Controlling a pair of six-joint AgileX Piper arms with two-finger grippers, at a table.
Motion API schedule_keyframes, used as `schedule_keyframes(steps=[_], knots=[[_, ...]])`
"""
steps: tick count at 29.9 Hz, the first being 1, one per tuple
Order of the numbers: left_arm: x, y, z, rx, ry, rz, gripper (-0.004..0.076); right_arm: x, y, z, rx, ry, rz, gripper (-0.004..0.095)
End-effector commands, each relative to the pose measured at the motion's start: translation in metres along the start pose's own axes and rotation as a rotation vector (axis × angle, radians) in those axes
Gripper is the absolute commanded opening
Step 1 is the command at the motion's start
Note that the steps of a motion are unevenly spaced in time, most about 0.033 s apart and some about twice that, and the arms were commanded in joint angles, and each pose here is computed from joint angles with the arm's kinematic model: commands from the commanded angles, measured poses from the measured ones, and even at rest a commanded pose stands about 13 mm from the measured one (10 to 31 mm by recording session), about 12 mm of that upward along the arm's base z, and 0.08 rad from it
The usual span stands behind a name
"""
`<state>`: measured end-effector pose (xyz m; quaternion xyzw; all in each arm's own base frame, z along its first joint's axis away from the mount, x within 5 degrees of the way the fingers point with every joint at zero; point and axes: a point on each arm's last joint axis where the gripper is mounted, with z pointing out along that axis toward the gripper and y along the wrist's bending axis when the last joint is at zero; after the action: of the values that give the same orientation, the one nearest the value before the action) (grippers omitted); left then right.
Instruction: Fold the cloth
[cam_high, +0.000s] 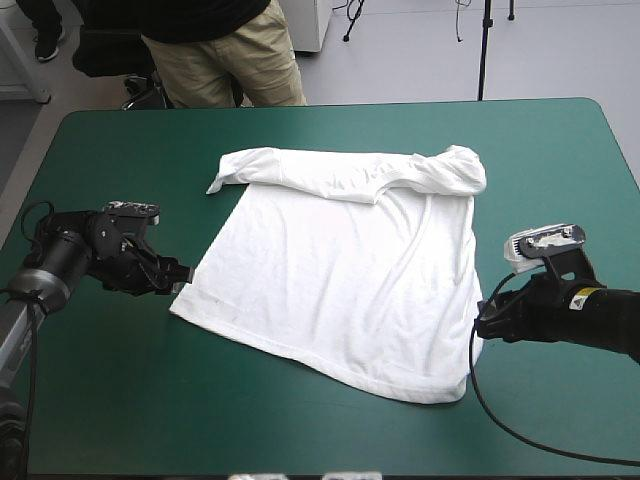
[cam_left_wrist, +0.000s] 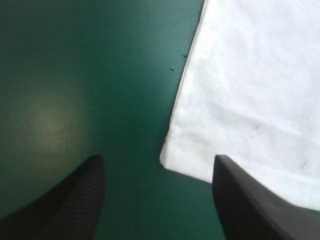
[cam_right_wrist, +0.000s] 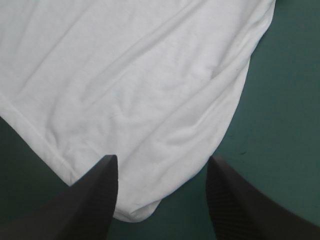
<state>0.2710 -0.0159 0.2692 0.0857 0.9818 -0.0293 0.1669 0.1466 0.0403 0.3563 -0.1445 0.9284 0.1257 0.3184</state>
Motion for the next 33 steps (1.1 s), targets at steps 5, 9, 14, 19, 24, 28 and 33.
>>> schedule_keyframes(steps=[5,9,14,19,24,28,33], knots=[[-0.012,0.001,0.017,0.031,0.011,0.003,0.0445,-0.010,-0.001,-0.004,0.010,-0.118,0.002,0.0499],[-0.013,-0.003,0.035,0.101,0.066,0.006,0.0422,-0.012,-0.003,-0.004,0.031,-0.139,-0.009,0.0483],[-0.015,-0.012,0.052,0.143,0.108,0.047,0.0367,-0.012,-0.003,-0.004,0.040,-0.145,-0.013,0.0478],[-0.011,-0.019,0.069,0.158,0.200,0.077,0.0260,-0.012,-0.004,-0.004,0.043,-0.142,-0.015,0.0464],[-0.009,-0.021,0.077,0.163,0.245,0.089,-0.0014,-0.009,-0.004,-0.004,0.048,-0.110,-0.023,0.0453],[-0.008,-0.021,0.077,0.161,0.245,0.090,-0.0015,-0.005,-0.003,-0.004,0.039,-0.062,-0.024,0.0452],[-0.011,-0.021,0.078,0.162,0.218,0.082,-0.0017,0.004,-0.002,-0.001,0.015,0.020,-0.023,0.0452]])
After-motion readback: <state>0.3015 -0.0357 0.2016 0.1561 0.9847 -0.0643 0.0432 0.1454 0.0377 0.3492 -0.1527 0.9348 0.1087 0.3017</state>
